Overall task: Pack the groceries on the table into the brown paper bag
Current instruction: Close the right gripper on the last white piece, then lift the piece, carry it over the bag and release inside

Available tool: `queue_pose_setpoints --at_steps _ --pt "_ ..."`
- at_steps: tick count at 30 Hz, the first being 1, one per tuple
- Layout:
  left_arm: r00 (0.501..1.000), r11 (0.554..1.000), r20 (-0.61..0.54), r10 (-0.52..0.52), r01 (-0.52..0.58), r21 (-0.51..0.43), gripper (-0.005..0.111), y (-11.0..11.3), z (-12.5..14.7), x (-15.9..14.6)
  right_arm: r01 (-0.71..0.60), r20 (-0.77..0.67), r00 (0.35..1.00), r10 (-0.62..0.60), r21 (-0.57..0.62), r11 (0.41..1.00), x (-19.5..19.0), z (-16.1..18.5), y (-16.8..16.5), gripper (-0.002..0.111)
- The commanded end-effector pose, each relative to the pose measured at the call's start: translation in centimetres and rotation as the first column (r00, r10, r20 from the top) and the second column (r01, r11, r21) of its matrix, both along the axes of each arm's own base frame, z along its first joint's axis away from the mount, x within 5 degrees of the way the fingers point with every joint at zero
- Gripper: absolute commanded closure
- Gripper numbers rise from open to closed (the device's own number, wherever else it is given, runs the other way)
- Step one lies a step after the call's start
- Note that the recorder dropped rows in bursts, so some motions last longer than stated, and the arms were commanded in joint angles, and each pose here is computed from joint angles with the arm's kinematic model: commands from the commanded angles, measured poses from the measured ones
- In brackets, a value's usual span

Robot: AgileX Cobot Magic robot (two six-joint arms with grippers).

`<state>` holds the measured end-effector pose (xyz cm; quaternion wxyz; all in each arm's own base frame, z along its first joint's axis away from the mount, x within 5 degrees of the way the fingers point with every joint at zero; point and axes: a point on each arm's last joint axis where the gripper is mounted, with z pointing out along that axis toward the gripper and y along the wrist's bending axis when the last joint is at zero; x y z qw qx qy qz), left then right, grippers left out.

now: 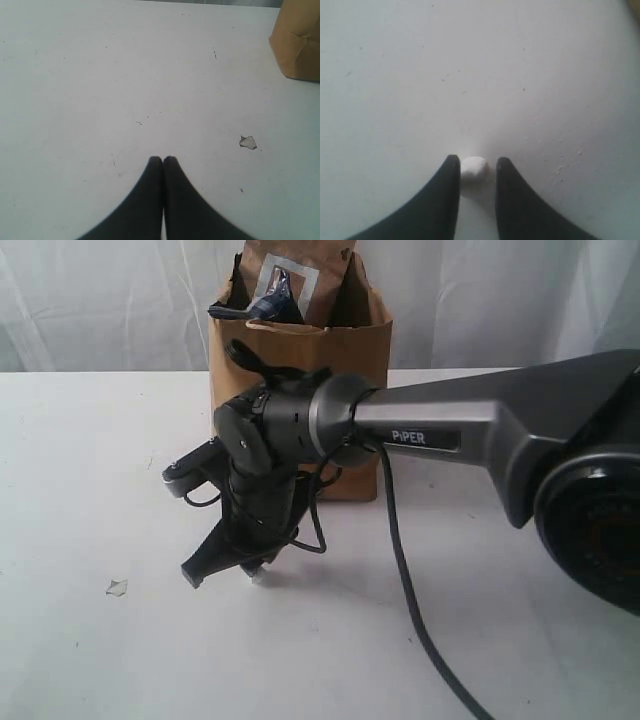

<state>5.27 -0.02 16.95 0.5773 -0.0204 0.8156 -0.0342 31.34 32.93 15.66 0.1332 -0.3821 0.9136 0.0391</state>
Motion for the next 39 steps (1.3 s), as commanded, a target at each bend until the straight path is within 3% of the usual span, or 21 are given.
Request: queue_pose_setpoints --at_steps 1,8,20,25,28,29,31,36,39 --pt "1.0 1.0 0.001 0.003 -0.003 0.002 0.107 0.0 -0.1 0.0 0.001 0.009 1.0 -0.001 0.002 1.0 0.1 0.0 0.0 0.095" --pt "1.0 1.0 0.001 0.003 -0.003 0.002 0.107 0.0 -0.1 0.0 0.005 0.002 1.0 -0.005 0.004 1.0 0.0 0.1 0.0 0.108" --pt "1.0 1.0 0.001 0.003 -0.003 0.002 0.107 0.0 -0.1 0.0 0.009 -0.017 1.0 -0.007 0.1 0.995 -0.9 3.7 0.0 0.108" --pt "1.0 1.0 0.001 0.003 -0.003 0.002 0.107 0.0 -0.1 0.0 0.003 0.003 1.0 -0.004 0.109 0.994 -0.7 3.6 0.1 0.108" --pt "1.0 1.0 0.001 0.003 -0.003 0.002 0.107 0.0 -0.1 0.0 -0.054 -0.006 0.998 0.055 0.071 0.996 -0.7 2.7 0.1 0.097" --pt "1.0 1.0 0.001 0.003 -0.003 0.002 0.107 0.0 -0.1 0.0 -0.057 -0.032 0.998 0.059 0.045 0.997 -0.8 1.9 0.1 0.083" --pt "1.0 1.0 0.001 0.003 -0.003 0.002 0.107 0.0 -0.1 0.0 -0.062 -0.025 0.998 0.062 0.022 0.998 -0.6 1.2 0.0 0.068" --pt "1.0 1.0 0.001 0.003 -0.003 0.002 0.107 0.0 -0.1 0.0 -0.056 0.019 0.998 0.057 -0.041 0.998 0.3 -0.5 -0.2 0.066" --pt "1.0 1.0 0.001 0.003 -0.003 0.002 0.107 0.0 -0.1 0.0 -0.051 0.031 0.998 0.052 -0.026 0.998 0.4 -0.4 -0.1 0.081"
